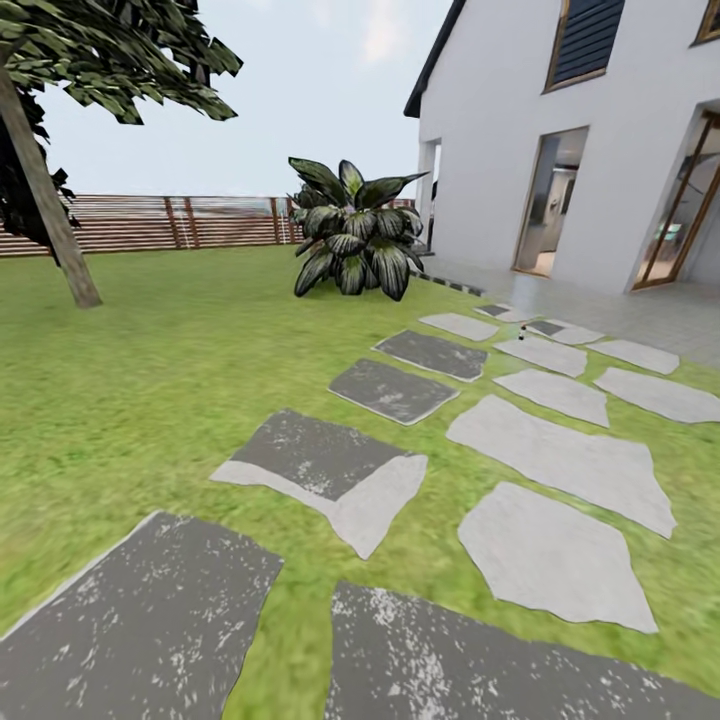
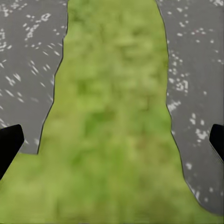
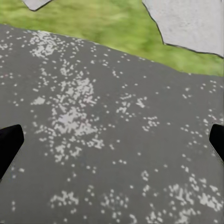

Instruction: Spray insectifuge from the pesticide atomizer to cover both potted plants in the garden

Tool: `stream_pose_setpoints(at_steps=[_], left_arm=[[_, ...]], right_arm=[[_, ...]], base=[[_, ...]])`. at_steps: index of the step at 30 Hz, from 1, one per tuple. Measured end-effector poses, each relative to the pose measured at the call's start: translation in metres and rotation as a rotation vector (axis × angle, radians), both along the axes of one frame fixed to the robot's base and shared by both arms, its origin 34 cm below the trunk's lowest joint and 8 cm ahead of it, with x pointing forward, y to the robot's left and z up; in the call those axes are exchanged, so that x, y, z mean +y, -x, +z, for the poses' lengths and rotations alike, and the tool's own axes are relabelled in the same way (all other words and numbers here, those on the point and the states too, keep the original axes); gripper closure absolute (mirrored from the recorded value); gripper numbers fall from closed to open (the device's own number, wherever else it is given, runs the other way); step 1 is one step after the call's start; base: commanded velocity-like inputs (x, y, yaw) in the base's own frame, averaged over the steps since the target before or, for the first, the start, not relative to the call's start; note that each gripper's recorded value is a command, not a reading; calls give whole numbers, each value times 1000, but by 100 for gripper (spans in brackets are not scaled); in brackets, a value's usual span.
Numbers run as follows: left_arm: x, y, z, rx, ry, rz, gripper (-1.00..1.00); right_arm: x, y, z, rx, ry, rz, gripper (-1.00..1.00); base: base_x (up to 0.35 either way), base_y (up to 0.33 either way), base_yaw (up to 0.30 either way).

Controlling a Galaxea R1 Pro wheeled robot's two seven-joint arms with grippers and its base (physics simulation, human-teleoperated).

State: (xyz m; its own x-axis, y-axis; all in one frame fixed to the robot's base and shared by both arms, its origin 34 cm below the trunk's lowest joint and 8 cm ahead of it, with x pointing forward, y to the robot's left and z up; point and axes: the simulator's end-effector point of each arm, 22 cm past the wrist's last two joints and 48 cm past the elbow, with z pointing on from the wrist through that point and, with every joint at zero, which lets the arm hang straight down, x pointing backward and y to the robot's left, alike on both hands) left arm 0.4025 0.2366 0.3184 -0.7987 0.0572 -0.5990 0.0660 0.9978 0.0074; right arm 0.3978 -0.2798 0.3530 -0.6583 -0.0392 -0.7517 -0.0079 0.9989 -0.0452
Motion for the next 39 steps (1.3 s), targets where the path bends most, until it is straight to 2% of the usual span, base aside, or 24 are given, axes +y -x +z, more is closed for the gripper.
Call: stream_pose_setpoints(at_steps=[13, 39], left_arm=[[0, 0, 0, 0, 1, 0, -100], [0, -1, 0, -2, 0, 0, -100]], right_arm=[[0, 0, 0, 0, 0, 0, -100], [0, 0, 0, 1, 0, 0, -100]], base=[[339, 0, -28], [339, 0, -263]])
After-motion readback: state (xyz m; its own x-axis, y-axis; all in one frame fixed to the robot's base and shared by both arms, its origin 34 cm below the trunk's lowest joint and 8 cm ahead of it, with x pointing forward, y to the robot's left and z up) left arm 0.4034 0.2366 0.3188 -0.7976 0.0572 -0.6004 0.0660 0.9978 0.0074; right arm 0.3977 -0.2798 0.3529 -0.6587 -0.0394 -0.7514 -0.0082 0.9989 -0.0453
